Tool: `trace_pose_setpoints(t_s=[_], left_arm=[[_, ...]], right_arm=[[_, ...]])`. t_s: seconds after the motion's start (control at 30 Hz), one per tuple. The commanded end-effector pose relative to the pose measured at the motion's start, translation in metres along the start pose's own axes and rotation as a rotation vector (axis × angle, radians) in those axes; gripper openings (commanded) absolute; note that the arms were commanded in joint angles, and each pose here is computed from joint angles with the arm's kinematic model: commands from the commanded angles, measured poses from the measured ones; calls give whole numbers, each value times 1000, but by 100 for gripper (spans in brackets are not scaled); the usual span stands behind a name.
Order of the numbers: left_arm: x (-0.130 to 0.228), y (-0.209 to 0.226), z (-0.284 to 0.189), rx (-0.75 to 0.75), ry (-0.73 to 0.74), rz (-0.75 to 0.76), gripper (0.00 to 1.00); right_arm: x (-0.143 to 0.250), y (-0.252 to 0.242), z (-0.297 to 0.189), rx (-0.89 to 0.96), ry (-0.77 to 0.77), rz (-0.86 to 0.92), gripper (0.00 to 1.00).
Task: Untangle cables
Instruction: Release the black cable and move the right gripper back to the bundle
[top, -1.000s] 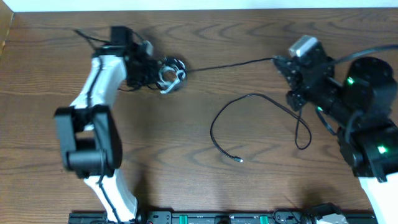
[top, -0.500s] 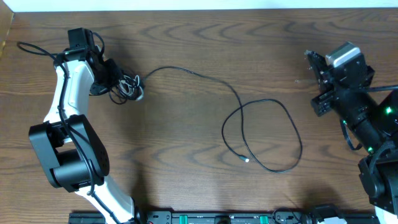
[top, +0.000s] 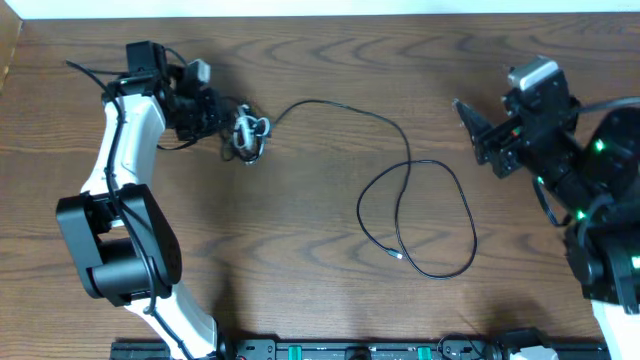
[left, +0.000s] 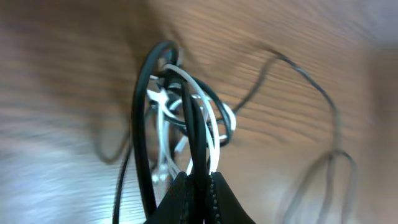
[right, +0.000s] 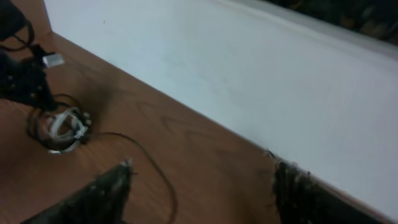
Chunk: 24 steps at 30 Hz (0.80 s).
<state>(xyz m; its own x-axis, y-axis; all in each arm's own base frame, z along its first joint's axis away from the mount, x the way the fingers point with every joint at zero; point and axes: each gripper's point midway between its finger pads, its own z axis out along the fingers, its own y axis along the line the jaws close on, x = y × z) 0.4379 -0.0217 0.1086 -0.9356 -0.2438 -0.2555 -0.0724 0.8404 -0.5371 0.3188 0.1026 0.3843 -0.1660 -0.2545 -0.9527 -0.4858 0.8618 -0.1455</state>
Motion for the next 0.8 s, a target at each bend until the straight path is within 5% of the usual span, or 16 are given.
trace_pose_setpoints(t_s=[0.0, 0.4, 0.77], left_arm=[[12, -47, 3, 261, 35, 152, 7], [25, -113, -15, 619, 37, 286, 7], [47, -147, -1, 660, 106, 356, 7]], right_arm=[[12, -1, 18, -29, 49, 141, 74], [62, 21, 77, -203, 236, 481, 69], [99, 28, 107, -213, 372, 709, 67]])
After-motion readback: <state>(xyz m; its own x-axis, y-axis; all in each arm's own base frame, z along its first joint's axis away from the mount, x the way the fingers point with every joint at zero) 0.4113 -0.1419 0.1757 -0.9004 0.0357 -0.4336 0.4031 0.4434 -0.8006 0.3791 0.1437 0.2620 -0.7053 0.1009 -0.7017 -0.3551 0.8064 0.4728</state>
